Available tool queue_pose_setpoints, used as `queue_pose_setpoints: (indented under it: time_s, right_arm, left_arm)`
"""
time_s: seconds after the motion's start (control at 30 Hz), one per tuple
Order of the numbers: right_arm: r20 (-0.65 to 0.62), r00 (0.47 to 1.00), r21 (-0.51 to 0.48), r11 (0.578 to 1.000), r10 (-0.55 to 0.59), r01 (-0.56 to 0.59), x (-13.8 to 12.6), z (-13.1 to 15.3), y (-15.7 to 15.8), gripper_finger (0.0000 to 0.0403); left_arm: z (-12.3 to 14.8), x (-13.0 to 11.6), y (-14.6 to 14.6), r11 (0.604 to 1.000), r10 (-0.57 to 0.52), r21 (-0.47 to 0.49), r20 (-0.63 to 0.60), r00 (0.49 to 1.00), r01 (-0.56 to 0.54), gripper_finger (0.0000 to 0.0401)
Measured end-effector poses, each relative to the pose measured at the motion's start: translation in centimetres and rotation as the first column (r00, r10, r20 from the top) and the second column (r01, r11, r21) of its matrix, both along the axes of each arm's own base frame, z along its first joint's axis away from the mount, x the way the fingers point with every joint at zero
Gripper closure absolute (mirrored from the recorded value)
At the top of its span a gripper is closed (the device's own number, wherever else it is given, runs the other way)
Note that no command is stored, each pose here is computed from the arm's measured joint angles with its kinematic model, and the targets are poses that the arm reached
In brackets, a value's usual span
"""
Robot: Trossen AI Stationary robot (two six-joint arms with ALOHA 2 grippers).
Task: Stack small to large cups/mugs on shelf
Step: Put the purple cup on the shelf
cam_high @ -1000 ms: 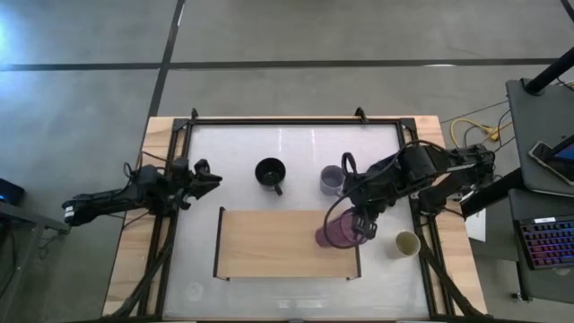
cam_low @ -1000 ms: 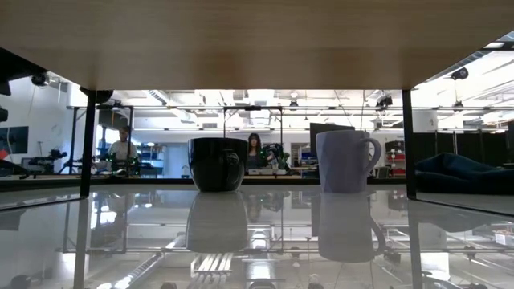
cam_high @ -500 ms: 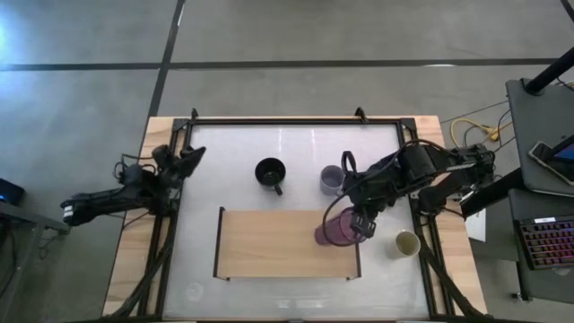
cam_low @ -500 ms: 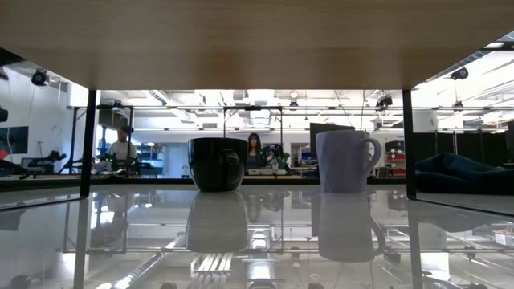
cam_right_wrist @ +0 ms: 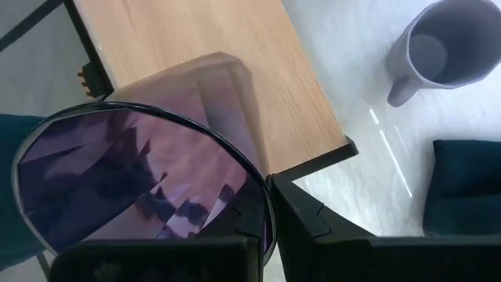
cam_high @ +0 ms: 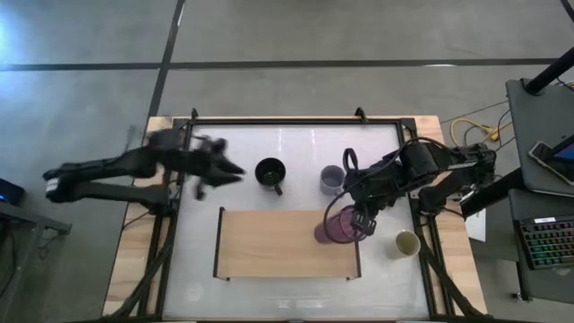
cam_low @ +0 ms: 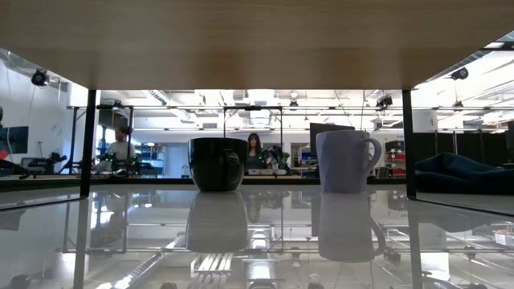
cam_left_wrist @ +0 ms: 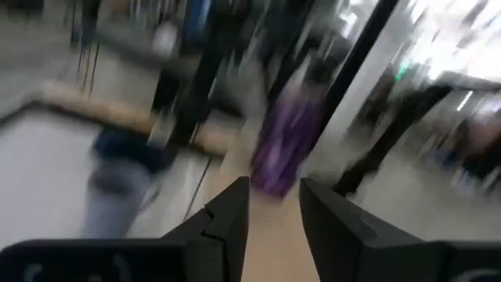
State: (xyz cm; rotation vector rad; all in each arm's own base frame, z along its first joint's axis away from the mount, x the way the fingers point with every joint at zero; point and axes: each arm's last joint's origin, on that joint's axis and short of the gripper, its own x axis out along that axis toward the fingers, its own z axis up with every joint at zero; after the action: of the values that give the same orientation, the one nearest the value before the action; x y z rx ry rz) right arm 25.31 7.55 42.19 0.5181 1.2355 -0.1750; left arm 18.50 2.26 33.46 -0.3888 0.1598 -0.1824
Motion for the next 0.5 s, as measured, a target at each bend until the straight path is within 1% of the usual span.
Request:
queue_pose_setpoints:
  time_s: [0.07, 0.13, 0.23, 0.4, 0.5]
  right_arm:
    - [0.001, 1.000, -0.002, 1.000, -0.015, 0.015, 0.0, 0.0, 0.0, 0.0390]
    - [0.001, 1.000, -0.006, 1.000, -0.025, 0.025, 0.0, 0.0, -0.1, 0.0390]
    - [0.000, 0.999, -0.018, 0.999, -0.034, 0.034, 0.0, -0.1, -0.3, 0.0390]
    - [-0.019, 0.999, -0.010, 0.999, -0.040, 0.040, 0.1, -0.5, -0.3, 0.0390]
    - [-0.022, 1.000, 0.010, 1.000, -0.021, 0.021, 0.0, -0.4, -0.2, 0.0390]
  left_arm:
    - [0.3, 2.0, 0.0, 0.999, -0.023, 0.043, -0.027, 0.999, 0.024, 0.0301]
    - [-0.2, 3.8, -0.1, 0.998, -0.044, 0.048, -0.095, 0.994, 0.049, 0.0301]
    - [1.2, 5.9, -0.3, 0.995, -0.067, 0.066, -0.050, 0.996, 0.071, 0.0301]
    - [1.2, 9.4, -1.8, 0.989, -0.133, 0.047, -0.116, 0.984, 0.139, 0.0301]
    - [2.5, 10.7, -3.2, 0.978, -0.191, 0.066, -0.073, 0.979, 0.195, 0.0301]
